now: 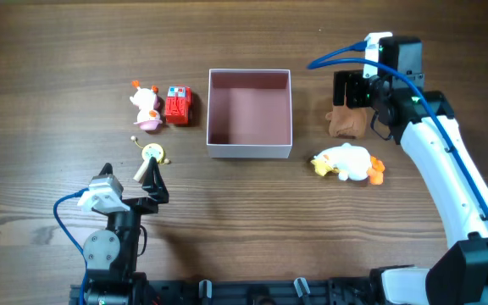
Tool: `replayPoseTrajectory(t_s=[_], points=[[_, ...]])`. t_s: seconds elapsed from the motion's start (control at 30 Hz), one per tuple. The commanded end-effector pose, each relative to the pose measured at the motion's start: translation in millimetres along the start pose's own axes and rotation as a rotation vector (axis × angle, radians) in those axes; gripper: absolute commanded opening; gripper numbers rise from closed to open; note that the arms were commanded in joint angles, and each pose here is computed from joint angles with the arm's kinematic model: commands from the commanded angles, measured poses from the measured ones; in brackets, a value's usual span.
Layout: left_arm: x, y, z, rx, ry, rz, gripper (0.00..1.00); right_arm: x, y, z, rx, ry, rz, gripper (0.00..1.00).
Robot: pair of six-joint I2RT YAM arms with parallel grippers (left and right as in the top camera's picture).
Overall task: Pack container
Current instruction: 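Reach the right gripper to the brown plush bear and grasp it, then carry the bear left with the right gripper and lower it into the box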
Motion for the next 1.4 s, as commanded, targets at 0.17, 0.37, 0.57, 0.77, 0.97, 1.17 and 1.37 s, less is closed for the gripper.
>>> replayPoseTrajectory(t_s=[0.17, 0.37, 0.57, 0.77, 0.97, 1.17, 1.37], points=[[0, -2, 1, -0.016, -0.005, 0.001, 1.0, -26, -9, -2, -0.016, -0.012, 0.075, 1.0], [0, -2, 1, -0.016, -0.005, 0.001, 1.0, -73, -36, -4, -0.123, -0.077, 0.22, 1.0], [0, -2, 1, -0.016, -0.005, 0.001, 1.0, -98, -59, -4, -0.178, -0.104, 0.33, 0.71], [0, -2, 1, -0.016, -0.005, 0.001, 1.0, -84, -55, -4, -0.171, -0.103, 0.326, 0.06], [0, -2, 1, -0.016, -0.005, 0.001, 1.0, -35, -15, -2, -0.162, -0.077, 0.179, 0.04], [0, -2, 1, -0.016, -0.005, 0.001, 1.0, 61, 44, 26, -0.118, 0.015, -0.128, 0.04], [0, -2, 1, -0.016, -0.005, 0.001, 1.0, 120, 54, 99, -0.107, 0.229, -0.313, 0.04]])
Point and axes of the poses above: each gripper's point midway between its finger pads, its own x axis back along the fingers, its own z axis along the line the jaws close on, y = z × x, the point moved 9 cm from there along x, back along the fingers, and after that the axes turned 1 degree about -x, right-handed, at the moved point
